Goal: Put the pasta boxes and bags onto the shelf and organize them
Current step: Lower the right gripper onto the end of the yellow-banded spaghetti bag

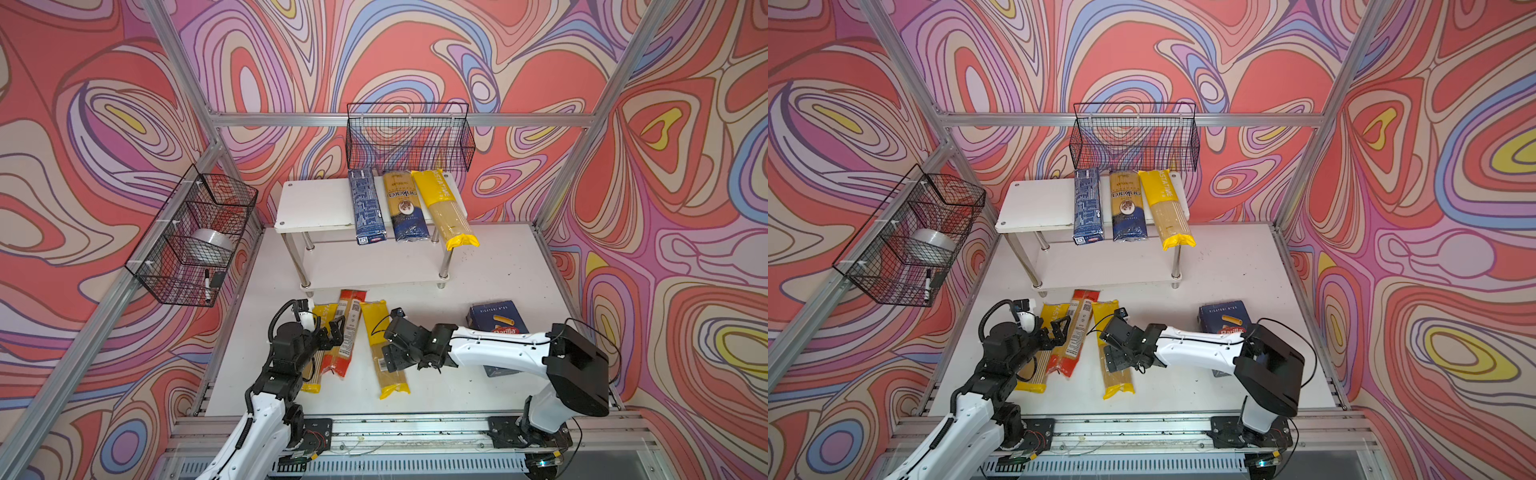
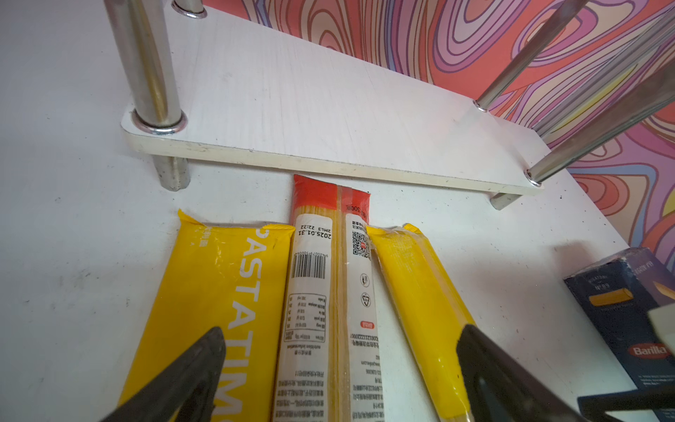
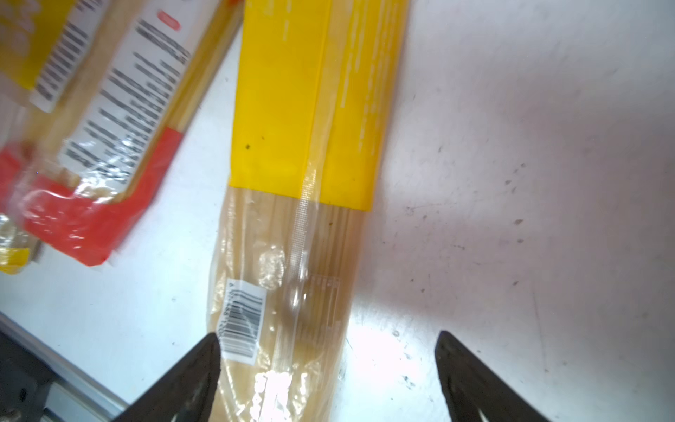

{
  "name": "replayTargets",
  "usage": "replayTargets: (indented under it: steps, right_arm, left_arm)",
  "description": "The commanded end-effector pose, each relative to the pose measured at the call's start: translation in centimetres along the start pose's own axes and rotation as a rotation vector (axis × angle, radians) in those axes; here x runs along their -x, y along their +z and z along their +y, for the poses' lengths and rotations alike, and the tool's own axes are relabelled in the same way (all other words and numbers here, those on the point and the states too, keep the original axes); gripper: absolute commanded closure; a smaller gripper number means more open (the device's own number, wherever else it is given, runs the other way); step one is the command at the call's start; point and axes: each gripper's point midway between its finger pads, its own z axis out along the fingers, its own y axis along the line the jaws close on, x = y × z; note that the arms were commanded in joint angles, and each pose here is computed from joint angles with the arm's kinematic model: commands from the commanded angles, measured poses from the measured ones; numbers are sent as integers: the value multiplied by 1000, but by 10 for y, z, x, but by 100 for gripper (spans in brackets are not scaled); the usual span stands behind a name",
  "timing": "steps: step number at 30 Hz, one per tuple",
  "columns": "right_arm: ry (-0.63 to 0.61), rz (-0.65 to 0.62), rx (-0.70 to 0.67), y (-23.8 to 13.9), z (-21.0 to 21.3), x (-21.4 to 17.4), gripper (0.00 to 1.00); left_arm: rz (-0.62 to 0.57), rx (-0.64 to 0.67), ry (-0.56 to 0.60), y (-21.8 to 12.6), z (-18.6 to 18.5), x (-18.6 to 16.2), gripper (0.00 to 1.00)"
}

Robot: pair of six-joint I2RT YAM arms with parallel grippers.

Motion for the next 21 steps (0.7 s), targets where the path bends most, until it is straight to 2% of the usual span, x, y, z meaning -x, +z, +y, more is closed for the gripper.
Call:
replayTargets:
  steps: [1,8,11,15,21]
  right_arm:
    - [-49,-31,-45,-7,-5,8,5]
    - [-77,-20,-6,10,29,6,4]
    - [-84,-10,-29,15,34,4,4]
    - [-92,46,-143,32,19,-10,3]
    - [-66,55,-140,39,14,-21,2]
  left_arm:
    - [-22,-27,7,-1,-6,9,0]
    - [-26,-29,8,-2,-6,9,0]
    - [-31,-29,8,-3,-6,10,0]
    - [-32,-32,10,-3,-7,9,0]
    - [-32,-38,12,-3,-8,10,0]
